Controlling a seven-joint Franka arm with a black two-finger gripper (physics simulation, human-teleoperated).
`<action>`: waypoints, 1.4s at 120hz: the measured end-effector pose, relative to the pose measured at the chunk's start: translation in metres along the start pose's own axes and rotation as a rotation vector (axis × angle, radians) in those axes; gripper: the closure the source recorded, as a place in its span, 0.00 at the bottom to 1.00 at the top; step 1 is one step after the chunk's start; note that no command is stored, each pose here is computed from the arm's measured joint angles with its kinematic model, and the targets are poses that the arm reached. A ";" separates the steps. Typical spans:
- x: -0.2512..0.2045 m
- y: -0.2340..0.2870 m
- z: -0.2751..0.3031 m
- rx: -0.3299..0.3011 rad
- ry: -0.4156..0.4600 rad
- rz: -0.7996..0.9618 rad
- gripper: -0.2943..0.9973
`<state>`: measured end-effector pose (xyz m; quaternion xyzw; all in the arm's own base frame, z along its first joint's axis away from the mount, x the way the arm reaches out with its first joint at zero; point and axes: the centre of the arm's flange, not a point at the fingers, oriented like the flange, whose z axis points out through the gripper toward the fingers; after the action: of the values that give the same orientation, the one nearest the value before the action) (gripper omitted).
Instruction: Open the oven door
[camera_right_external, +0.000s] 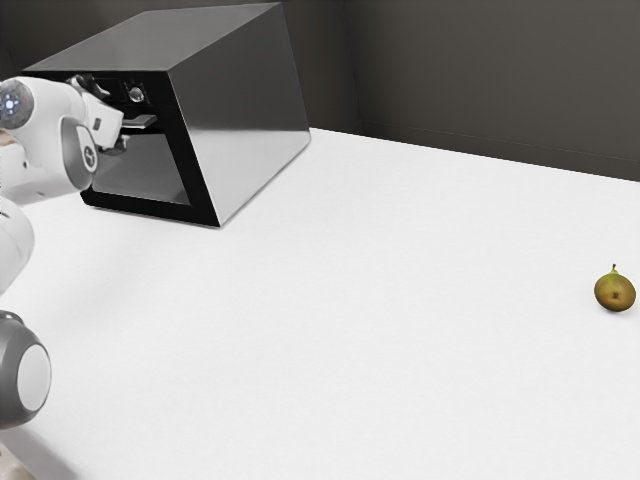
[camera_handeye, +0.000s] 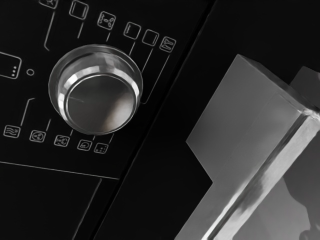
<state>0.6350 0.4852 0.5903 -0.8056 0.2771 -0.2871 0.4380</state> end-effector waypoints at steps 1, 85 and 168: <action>0.000 0.001 0.001 -0.001 0.000 0.001 0.23; -0.003 0.021 0.017 -0.120 -0.017 0.050 0.22; 0.161 -0.048 -0.511 -0.228 0.286 0.065 0.24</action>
<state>0.3935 0.1158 0.8983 -0.7914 0.3934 -0.3512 0.3090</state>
